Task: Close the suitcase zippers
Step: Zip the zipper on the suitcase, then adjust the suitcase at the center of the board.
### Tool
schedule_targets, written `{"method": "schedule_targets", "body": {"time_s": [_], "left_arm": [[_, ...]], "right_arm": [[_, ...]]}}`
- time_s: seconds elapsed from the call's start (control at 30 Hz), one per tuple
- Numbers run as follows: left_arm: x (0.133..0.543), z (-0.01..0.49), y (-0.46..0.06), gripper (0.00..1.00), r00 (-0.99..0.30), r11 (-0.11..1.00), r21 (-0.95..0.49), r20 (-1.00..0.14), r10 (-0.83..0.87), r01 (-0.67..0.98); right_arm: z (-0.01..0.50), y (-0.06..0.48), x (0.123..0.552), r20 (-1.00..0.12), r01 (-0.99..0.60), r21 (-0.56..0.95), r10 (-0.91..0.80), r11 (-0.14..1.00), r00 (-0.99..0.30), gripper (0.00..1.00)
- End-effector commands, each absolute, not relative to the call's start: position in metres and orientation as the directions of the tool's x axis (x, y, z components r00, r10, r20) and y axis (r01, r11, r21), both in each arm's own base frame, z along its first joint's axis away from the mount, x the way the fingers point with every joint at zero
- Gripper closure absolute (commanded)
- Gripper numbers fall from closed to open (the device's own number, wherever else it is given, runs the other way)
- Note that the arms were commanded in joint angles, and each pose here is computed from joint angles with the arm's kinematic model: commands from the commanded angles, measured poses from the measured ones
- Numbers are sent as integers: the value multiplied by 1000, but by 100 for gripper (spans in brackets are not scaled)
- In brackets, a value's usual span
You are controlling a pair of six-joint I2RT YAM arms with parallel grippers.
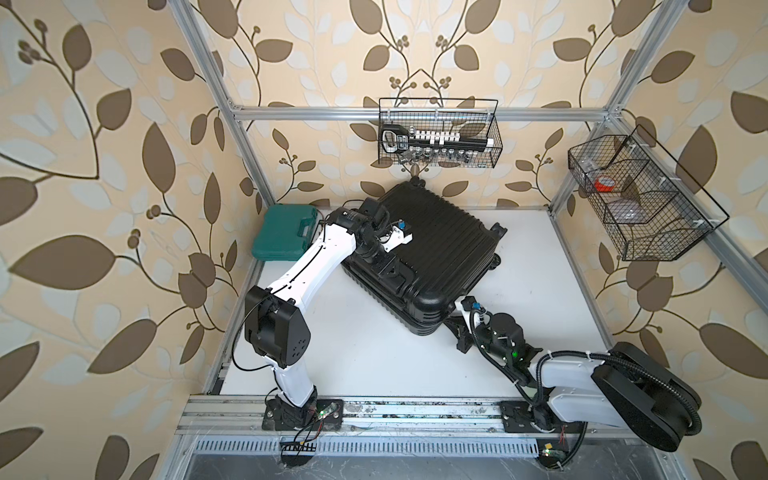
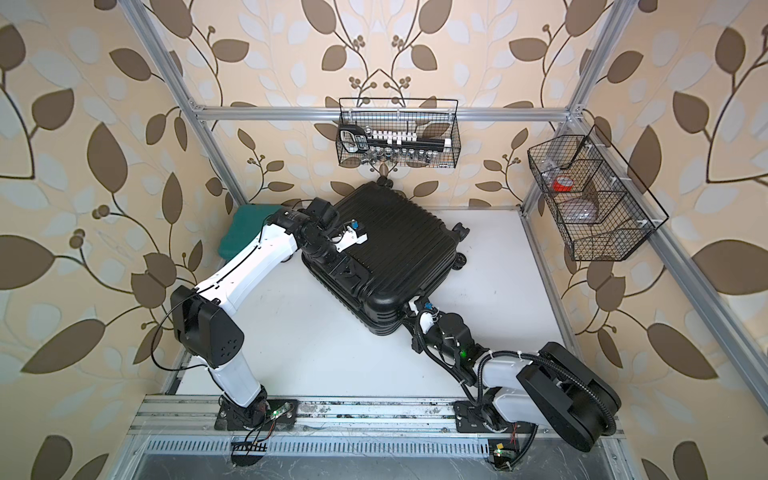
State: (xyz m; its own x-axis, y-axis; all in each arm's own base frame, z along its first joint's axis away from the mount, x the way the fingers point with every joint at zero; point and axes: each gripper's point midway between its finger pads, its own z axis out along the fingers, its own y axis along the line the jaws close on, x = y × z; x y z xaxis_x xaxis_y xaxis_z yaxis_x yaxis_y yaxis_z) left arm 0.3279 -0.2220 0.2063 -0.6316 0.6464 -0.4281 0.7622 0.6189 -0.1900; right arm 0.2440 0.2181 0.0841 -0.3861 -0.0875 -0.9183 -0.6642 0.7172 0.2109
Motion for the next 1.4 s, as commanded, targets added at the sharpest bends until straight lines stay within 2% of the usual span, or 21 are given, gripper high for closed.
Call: {"method": "schedule_targets", "body": {"time_s": [0.0,0.17,0.43,0.6,0.97,1.17,1.3,1.37], "left_arm": [[319,231,-228,50,-567,582,-146,-504,652,800],[319,251,-225,42,-411,501,-10,-587,697,865],[279,234,-204,38,-16,135,184,-536,844,974],[276,248,-194,38,148,3,269,-539,829,963],[321,216,-206,37,193,-47,296,-484,854,954],[326,194,-204,38,185,-85,240,-431,883,967],[328,186,-207,44,167,-69,251,-390,905,965],[329,183,-211,52,169,-72,262,-369,914,962]], "right_arm": [[91,212,250,-927,-632,200,-64,749,-370,100],[89,200,251,-923,-577,203,-42,792,-382,100],[92,186,254,-922,-515,215,-3,830,-388,100],[91,187,254,-919,-514,218,-2,830,-394,100],[93,186,252,-919,-516,222,0,828,-395,100],[94,189,250,-914,-529,228,-7,818,-405,100],[98,192,247,-908,-535,249,2,807,-419,100],[104,193,243,-910,-547,256,8,797,-414,100]]}}
